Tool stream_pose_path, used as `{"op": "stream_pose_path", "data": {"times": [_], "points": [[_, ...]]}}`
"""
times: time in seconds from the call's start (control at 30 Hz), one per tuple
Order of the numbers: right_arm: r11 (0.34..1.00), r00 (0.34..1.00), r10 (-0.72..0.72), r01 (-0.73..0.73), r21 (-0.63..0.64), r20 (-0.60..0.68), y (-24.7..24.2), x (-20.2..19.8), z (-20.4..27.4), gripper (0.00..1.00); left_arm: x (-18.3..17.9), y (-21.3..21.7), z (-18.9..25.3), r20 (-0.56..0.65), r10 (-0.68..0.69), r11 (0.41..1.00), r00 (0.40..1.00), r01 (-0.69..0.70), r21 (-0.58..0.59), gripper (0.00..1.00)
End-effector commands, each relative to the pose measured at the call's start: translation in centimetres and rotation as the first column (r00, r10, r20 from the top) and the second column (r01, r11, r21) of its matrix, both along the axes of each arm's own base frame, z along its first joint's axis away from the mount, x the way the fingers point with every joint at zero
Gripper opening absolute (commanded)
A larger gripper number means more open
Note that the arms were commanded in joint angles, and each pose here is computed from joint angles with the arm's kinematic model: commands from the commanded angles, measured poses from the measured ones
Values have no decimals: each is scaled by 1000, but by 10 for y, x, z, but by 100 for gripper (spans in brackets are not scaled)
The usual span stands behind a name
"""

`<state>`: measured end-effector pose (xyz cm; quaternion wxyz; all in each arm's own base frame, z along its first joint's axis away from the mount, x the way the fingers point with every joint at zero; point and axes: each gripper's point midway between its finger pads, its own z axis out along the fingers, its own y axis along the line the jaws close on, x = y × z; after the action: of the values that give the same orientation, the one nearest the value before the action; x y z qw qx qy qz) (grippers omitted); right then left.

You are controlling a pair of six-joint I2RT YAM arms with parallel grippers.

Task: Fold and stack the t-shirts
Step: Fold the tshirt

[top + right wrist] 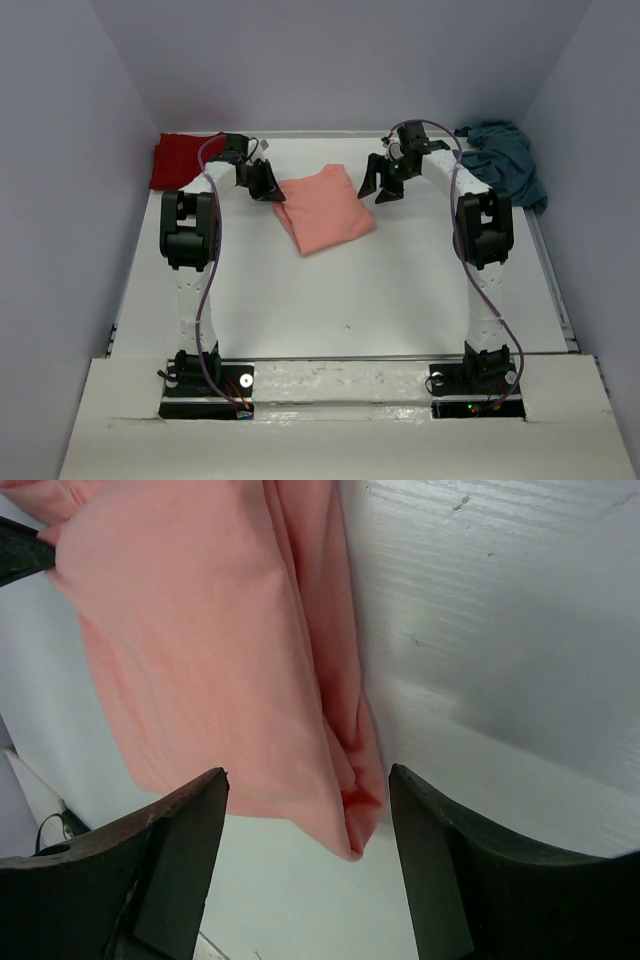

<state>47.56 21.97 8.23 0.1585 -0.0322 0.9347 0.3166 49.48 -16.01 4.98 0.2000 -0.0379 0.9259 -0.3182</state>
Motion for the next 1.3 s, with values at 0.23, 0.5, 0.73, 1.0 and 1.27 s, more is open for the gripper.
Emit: {"op": "stream_pose_path", "data": {"times": [0.23,0.5,0.73,1.0,1.27], "points": [[992,998,61,-60,110,-4,24,-1,-2,69,9,-1,43,81,-16,1000,997,18,-17,13],[984,994,86,-75,161,-63,29,-18,-17,63,11,-1,44,84,-15,1000,996,16,-15,13],[981,991,86,-67,183,-100,25,-28,-19,59,11,-1,45,83,-9,1000,996,11,-17,13],[979,986,90,-61,195,-143,18,-49,-20,59,12,-1,46,86,-10,1000,996,11,-15,13],[978,979,97,-61,198,-177,14,-72,-20,59,9,-1,46,86,-7,1000,996,9,-17,13]]}}
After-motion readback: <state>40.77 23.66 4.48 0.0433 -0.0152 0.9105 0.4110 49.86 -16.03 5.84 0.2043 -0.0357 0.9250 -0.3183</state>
